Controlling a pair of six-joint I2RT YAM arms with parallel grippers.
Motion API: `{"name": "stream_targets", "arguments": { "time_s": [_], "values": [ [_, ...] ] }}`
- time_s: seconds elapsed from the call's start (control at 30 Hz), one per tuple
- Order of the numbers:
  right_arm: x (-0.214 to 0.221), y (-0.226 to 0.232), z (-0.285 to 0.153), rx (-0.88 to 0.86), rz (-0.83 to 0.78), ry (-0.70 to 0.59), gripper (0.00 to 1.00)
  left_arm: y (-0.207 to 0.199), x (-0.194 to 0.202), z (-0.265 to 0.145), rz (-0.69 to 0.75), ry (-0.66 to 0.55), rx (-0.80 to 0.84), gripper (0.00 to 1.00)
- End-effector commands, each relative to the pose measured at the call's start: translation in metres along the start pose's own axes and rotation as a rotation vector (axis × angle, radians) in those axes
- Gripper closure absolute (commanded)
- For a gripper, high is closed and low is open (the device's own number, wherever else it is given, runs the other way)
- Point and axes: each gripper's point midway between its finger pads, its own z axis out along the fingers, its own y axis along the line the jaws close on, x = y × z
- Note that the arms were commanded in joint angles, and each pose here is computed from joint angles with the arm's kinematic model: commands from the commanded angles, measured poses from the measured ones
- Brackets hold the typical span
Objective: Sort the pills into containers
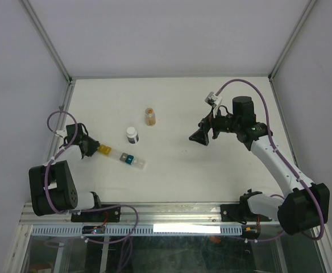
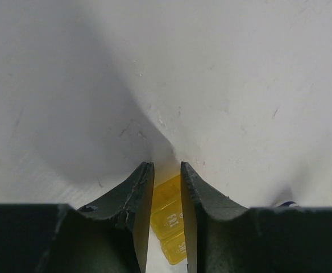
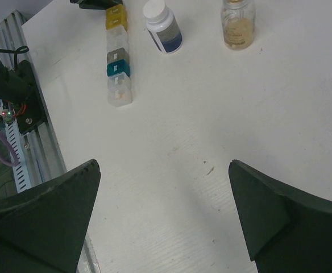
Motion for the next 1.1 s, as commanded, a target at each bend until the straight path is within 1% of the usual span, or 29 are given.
{"name": "stream_targets", "arguments": {
  "time_s": [0.0, 0.1, 0.3, 0.43, 0.63, 0.77, 0.83, 0.93, 1.0, 1.07],
  "values": [
    [-0.016, 0.004, -0.002, -0.021, -0.034, -0.044, 0.01, -0.024, 0.012, -0.012, 0.003, 0.015, 0.052, 0.73],
    [-0.016, 0.005, -0.002, -0.028, -0.033, -0.044, 0.01, -0.035, 0.036, -0.022, 0.019, 0.047, 0.090, 0.73],
    [-0.013, 0.011, -0.001, -0.066, -0.039, -0.039, 0.01, -0.048, 0.077, -0.048, -0.001, 0.118, 0.180, 0.73],
    [-0.002, 0.023, 0.003, -0.161, -0.067, -0.015, 0.01, -0.057, 0.097, -0.064, 0.001, 0.159, 0.239, 0.73],
    [0.034, 0.047, 0.019, -0.292, -0.217, 0.030, 0.01, -0.064, 0.127, -0.069, 0.060, 0.229, 0.251, 0.71],
    [0.048, 0.057, 0.023, -0.340, -0.346, 0.023, 0.01, -0.069, 0.147, -0.070, 0.117, 0.264, 0.247, 0.70],
    [0.052, 0.059, 0.024, -0.350, -0.385, 0.017, 0.01, -0.074, 0.151, -0.074, 0.141, 0.270, 0.265, 0.69],
    [0.054, 0.062, 0.025, -0.364, -0.391, 0.015, 0.01, -0.090, 0.150, -0.085, 0.182, 0.256, 0.322, 0.67],
    [0.054, 0.063, 0.025, -0.367, -0.391, 0.015, 0.01, -0.098, 0.142, -0.093, 0.211, 0.223, 0.354, 0.65],
    [0.055, 0.062, 0.025, -0.363, -0.391, 0.016, 0.01, -0.103, 0.129, -0.100, 0.251, 0.165, 0.376, 0.61]
  ]
}}
